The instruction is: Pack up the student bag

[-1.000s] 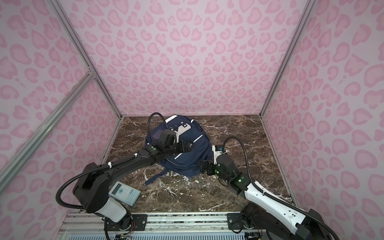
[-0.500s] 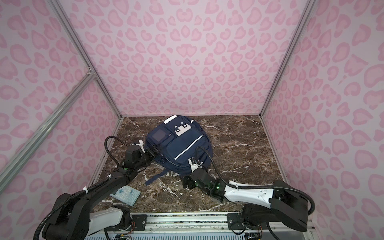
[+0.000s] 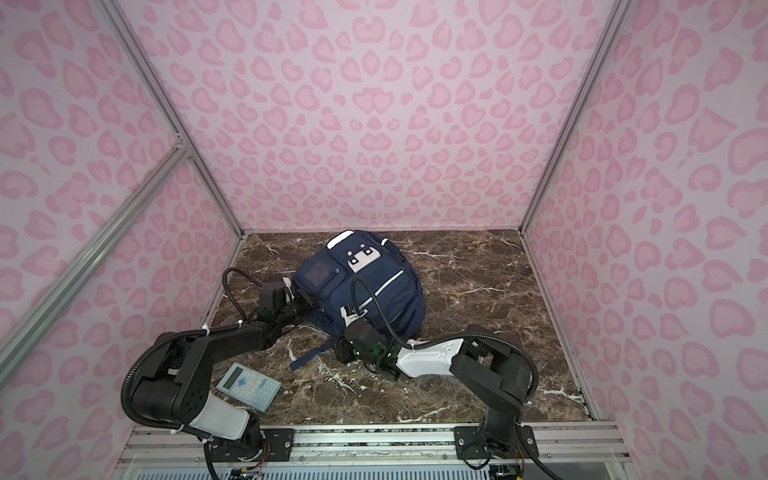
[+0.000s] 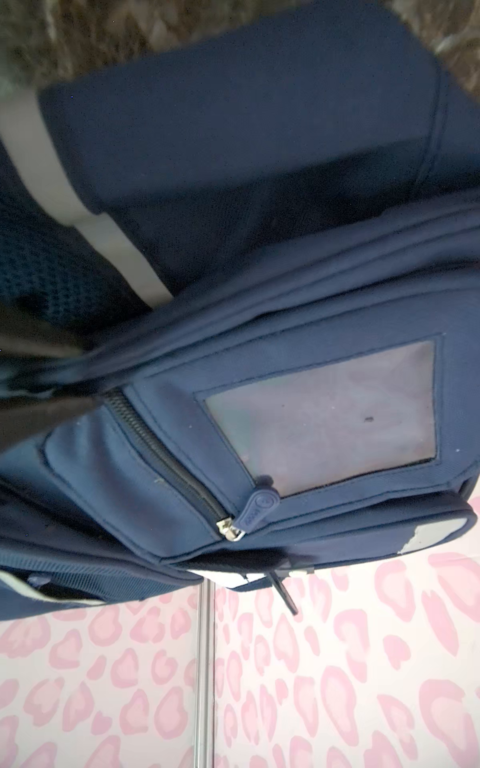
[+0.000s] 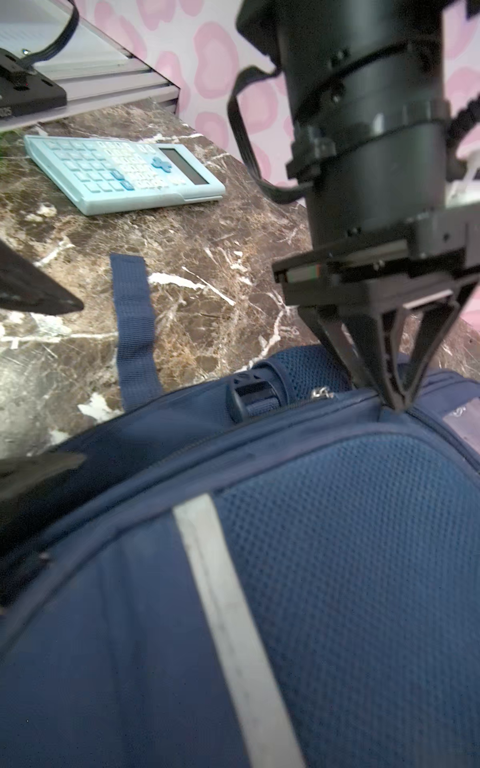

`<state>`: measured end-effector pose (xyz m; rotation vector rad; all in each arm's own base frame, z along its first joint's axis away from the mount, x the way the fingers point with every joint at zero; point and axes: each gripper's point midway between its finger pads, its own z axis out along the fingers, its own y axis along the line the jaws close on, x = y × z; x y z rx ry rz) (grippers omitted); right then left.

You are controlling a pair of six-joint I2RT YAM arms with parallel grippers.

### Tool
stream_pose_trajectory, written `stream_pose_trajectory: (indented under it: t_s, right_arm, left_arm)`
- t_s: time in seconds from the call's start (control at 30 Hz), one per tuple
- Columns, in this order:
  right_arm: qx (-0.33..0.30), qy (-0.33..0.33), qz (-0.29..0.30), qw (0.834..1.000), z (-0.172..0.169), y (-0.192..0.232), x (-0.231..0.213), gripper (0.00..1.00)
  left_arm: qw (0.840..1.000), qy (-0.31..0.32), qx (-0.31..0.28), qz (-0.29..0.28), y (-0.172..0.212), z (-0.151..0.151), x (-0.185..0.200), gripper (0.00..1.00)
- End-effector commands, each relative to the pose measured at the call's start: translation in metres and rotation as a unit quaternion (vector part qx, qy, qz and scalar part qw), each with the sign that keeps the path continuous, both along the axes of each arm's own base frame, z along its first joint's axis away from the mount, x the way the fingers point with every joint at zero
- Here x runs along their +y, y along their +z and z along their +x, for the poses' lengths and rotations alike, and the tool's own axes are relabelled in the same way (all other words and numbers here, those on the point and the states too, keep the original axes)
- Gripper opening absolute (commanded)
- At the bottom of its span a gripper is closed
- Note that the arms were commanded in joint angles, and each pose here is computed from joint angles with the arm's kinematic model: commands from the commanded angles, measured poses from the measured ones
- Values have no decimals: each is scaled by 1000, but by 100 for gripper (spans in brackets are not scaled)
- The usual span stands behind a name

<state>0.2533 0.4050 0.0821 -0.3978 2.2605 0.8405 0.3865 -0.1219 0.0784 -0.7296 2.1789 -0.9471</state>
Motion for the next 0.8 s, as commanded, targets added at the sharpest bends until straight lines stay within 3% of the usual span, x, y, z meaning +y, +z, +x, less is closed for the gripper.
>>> stream_pose_trajectory:
  t_s: [0.0, 0.3, 0.57, 0.77]
  right_arm:
    - [10, -24, -6, 1000, 18, -5, -14, 53]
    - [17, -70, -46, 996, 56, -3, -78, 49]
    - [8, -78, -81, 994, 9, 0, -100, 50]
    - [16, -51, -14, 998, -8, 11, -64, 51]
  left_arm:
    - [1000, -22, -11, -10, 4, -7, -9, 3]
    - [995, -80, -4, -62, 4, -69, -67, 3]
    - [994, -99, -16, -44, 14, -84, -85, 3]
    - [993, -109, -19, -48, 17, -96, -98, 3]
